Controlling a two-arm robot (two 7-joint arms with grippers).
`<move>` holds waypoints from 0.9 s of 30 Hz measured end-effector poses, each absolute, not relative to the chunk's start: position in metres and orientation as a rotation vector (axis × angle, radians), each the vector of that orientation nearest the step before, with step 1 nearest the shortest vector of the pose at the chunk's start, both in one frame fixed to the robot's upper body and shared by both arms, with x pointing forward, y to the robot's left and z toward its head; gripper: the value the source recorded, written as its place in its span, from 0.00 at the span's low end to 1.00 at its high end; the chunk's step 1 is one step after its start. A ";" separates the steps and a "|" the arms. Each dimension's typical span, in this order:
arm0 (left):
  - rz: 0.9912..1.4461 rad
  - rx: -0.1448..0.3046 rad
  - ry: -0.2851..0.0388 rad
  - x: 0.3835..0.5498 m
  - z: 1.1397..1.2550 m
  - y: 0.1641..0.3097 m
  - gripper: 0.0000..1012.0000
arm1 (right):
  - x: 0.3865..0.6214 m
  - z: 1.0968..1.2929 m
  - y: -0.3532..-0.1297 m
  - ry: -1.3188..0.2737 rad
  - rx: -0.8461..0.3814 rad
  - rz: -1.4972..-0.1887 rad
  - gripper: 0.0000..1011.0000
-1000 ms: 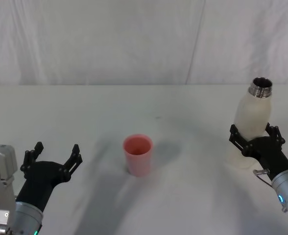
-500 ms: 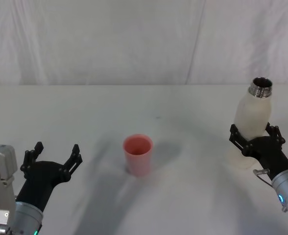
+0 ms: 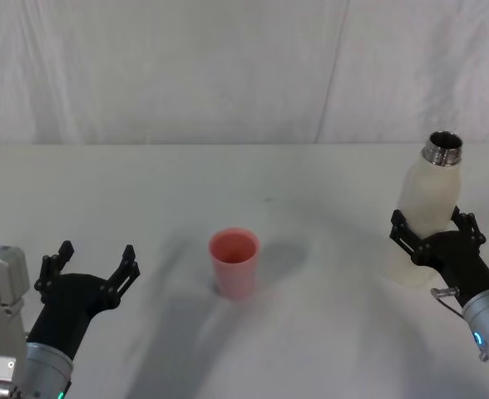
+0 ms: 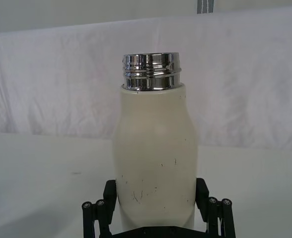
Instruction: Grasp the thermos with one hand and pour water into the cup lid.
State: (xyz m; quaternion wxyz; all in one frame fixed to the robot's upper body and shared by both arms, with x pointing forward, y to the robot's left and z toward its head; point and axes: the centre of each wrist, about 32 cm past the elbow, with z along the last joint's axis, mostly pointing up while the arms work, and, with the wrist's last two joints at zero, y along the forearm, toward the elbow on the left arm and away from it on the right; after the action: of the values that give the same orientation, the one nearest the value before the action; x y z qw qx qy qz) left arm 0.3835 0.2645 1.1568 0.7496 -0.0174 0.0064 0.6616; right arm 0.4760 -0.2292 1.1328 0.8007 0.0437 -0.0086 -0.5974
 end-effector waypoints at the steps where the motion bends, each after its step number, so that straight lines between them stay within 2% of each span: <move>1: 1.446 -0.038 0.014 0.384 1.157 0.265 0.99 | 0.476 1.133 -0.229 -0.018 0.094 -1.281 0.99; 27: 1.446 -0.038 0.014 0.384 1.157 0.265 0.99 | 0.459 1.139 -0.228 -0.034 0.078 -1.282 0.99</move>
State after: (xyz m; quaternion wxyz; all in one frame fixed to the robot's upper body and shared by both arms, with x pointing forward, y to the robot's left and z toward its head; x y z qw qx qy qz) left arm 0.3835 0.2645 1.1568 0.7496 -0.0174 0.0064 0.6616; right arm 0.4594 -0.2284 1.1394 0.8005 0.0364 -0.0157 -0.5980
